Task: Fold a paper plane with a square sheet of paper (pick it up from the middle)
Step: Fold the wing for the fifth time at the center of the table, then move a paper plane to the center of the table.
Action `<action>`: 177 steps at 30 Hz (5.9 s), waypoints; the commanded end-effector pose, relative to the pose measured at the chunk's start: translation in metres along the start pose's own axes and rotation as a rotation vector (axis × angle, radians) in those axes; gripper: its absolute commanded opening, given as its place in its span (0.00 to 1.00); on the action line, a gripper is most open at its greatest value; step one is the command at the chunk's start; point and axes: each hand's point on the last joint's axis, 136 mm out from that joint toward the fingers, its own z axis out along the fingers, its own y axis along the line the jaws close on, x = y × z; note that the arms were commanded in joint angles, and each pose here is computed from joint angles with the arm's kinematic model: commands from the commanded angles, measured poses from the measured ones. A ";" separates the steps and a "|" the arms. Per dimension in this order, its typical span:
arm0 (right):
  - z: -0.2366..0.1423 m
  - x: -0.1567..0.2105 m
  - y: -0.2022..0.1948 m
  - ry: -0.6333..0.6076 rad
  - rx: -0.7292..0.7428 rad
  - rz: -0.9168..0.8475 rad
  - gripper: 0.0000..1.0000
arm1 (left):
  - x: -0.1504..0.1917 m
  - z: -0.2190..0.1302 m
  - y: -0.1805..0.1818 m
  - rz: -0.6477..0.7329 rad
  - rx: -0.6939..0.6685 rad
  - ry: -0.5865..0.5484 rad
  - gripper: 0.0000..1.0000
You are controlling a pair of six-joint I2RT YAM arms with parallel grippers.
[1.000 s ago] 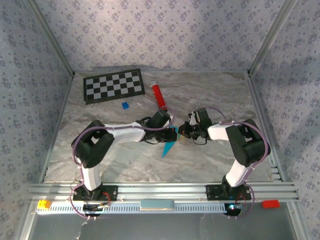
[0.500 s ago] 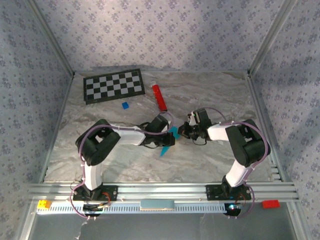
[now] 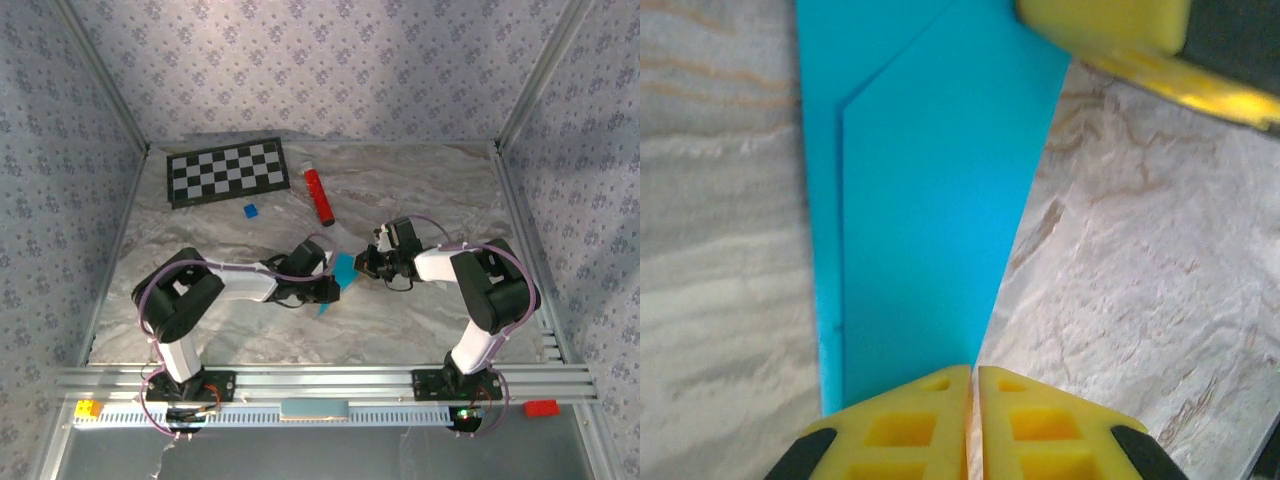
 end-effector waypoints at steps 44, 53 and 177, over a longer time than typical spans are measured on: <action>0.000 0.010 -0.030 0.045 0.179 -0.009 0.03 | -0.028 -0.005 -0.022 0.030 0.025 0.017 0.10; -0.008 -0.004 -0.001 0.030 0.085 -0.054 0.08 | -0.009 0.007 0.009 -0.037 -0.069 0.056 0.06; -0.025 0.042 -0.012 0.053 0.088 -0.009 0.23 | -0.029 0.009 -0.009 -0.135 0.011 0.007 0.29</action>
